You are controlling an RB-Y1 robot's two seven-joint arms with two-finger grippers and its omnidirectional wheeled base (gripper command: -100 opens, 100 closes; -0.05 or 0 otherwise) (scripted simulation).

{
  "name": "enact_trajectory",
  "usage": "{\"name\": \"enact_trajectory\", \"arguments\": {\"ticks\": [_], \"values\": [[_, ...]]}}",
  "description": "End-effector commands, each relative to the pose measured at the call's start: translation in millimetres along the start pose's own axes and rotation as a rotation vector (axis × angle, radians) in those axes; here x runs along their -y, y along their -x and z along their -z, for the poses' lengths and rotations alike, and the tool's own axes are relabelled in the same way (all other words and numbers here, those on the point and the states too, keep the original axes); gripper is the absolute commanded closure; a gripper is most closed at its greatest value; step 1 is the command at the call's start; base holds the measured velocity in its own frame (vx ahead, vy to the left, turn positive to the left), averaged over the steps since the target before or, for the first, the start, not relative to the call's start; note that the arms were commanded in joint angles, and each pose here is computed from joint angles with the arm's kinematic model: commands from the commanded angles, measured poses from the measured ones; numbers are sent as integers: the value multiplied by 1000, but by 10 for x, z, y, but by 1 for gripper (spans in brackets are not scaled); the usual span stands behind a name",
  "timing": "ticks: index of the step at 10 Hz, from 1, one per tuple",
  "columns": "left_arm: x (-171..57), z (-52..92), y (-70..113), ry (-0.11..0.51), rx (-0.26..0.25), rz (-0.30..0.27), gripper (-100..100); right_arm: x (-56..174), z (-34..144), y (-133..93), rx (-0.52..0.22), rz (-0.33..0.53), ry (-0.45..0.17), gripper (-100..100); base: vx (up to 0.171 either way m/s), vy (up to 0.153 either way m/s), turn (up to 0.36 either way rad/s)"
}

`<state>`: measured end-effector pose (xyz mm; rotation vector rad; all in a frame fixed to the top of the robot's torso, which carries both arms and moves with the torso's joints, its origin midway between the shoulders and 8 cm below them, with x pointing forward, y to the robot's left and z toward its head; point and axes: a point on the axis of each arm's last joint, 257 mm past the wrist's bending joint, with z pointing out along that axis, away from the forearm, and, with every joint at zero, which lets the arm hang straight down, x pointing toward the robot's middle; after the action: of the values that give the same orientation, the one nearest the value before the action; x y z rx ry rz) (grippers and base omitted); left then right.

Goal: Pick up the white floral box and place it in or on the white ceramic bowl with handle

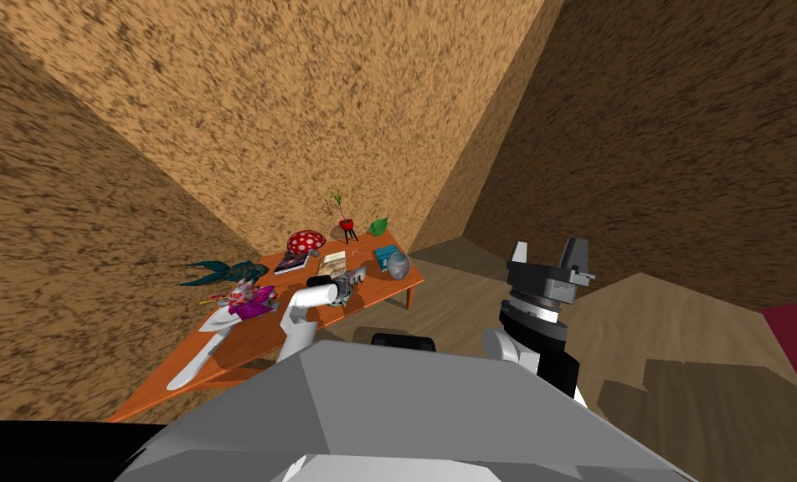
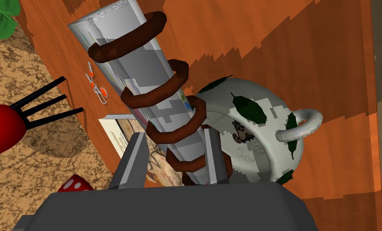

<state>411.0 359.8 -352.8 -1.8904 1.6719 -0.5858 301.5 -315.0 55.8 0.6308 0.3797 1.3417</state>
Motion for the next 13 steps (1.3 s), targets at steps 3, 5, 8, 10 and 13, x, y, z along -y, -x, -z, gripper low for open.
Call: {"name": "enact_trajectory", "arguments": {"ticks": [3,5,8,10,13], "values": [[3,0,1,-1,0,0,-100,0,0,0,0,0,0,0,2,3,1],[3,0,1,-1,0,0,-100,0,0,0,0,0,0,0,0,0,0],[17,131,14,10,-3,1,-100,0,0,0,0,0,0,0,24,0,-3],[24,221,21,17,-5,2,-100,0,0,0,0,0,0,0,50,0,-2],[29,358,29,28,-8,1,-100,0,0,0,0,0,0,0,43,-3,-3]]}}
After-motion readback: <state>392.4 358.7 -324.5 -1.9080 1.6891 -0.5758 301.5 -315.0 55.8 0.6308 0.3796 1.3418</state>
